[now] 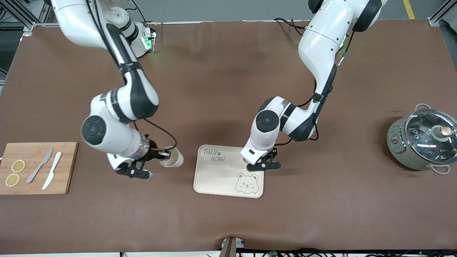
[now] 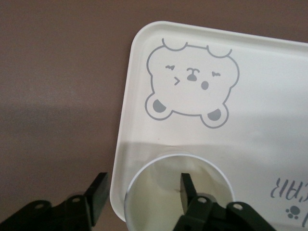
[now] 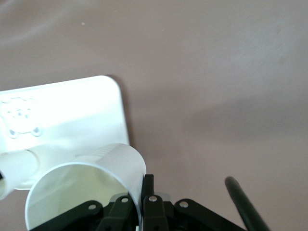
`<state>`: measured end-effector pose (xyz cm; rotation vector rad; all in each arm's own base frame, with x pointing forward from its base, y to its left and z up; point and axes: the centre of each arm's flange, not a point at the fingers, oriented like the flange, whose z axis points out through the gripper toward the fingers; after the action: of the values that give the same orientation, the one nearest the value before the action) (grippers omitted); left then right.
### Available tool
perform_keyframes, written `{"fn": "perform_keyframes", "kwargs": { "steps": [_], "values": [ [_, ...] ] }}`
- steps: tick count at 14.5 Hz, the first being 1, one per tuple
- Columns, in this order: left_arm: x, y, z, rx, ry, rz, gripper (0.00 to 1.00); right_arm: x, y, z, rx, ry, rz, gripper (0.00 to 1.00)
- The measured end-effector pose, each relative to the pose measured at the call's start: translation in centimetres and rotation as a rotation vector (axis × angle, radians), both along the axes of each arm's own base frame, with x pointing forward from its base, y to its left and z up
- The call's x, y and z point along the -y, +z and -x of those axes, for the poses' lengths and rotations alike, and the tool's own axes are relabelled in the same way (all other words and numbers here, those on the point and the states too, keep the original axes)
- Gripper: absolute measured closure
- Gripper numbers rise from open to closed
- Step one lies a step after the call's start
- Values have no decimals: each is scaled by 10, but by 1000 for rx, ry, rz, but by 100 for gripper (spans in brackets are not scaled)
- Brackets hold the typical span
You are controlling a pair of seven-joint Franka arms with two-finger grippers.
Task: Place white IKEA cup upright on tray with both arms
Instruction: 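Open the left gripper while the right gripper carries its cup toward the tray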
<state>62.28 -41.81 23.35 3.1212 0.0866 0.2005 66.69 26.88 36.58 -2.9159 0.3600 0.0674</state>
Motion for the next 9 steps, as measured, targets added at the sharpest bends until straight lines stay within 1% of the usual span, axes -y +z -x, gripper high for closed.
{"fn": "perform_keyframes", "kwargs": {
  "steps": [2, 3, 5, 8, 9],
  "values": [
    [-3, 8, 0, -30, 7, -26, 7, -24, -5, 5, -10, -64, 2, 96],
    [-5, 15, 0, -42, 11, -37, 0, -35, -11, 5, -7, -97, 4, 96],
    [-9, 35, 1, -64, 19, -56, 0, -59, -26, 8, 25, -156, 20, 96],
    [-25, 75, -1, -88, 22, -79, 0, -101, -59, 21, 78, -252, 81, 96],
    [-34, 91, -4, -92, 13, -84, 0, -113, -70, 25, 88, -270, 92, 96]
  ]
}}
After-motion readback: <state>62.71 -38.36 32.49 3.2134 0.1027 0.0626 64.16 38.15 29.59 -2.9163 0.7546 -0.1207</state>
